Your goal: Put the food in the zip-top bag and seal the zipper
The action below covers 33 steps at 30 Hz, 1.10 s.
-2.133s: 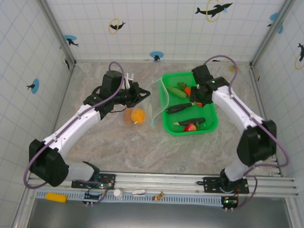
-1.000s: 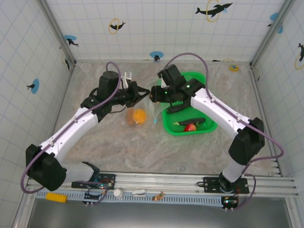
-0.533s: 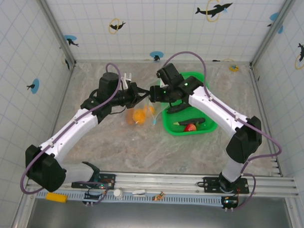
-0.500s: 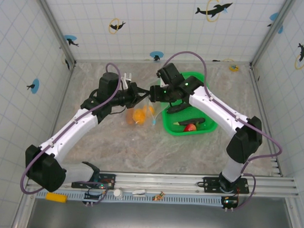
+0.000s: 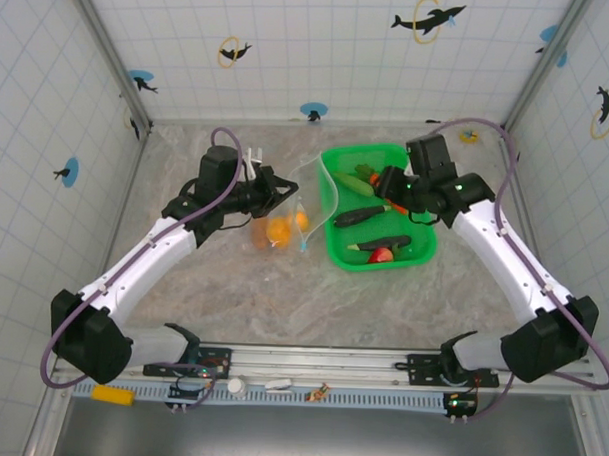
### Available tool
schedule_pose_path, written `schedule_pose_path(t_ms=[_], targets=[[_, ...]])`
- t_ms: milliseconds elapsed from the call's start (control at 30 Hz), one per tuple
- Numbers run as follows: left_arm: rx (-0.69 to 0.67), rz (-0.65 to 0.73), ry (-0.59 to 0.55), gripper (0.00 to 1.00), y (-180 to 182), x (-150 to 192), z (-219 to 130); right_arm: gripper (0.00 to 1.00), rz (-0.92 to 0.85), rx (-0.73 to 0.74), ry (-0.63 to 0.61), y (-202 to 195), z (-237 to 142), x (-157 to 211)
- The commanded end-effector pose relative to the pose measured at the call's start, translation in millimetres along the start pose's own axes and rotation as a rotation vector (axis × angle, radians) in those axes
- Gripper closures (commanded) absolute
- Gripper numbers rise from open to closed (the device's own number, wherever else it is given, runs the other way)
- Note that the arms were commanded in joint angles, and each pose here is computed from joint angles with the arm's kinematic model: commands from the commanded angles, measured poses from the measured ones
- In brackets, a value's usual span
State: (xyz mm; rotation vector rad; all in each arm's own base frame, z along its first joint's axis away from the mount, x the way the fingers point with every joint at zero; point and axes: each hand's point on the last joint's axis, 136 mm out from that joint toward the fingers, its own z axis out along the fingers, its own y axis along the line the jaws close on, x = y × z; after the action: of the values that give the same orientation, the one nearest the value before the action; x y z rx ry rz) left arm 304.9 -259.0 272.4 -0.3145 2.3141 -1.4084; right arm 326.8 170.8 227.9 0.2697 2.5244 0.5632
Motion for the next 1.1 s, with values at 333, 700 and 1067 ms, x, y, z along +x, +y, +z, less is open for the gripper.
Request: schedule_pose_path(t_ms=[333,700,1067], targets=[[-0.008,0.019,0.011,1.00,1,2,2,0.37,0.205,0.367,0.312,-84,78,76],[-0.013,0.021,0.007,1.00,4,0,1,0.28,0.217,0.378,0.385,-111,132,93],[-0.021,0.020,0.006,1.00,5,-2,3,0.66,0.254,0.302,0.333,-99,147,77]])
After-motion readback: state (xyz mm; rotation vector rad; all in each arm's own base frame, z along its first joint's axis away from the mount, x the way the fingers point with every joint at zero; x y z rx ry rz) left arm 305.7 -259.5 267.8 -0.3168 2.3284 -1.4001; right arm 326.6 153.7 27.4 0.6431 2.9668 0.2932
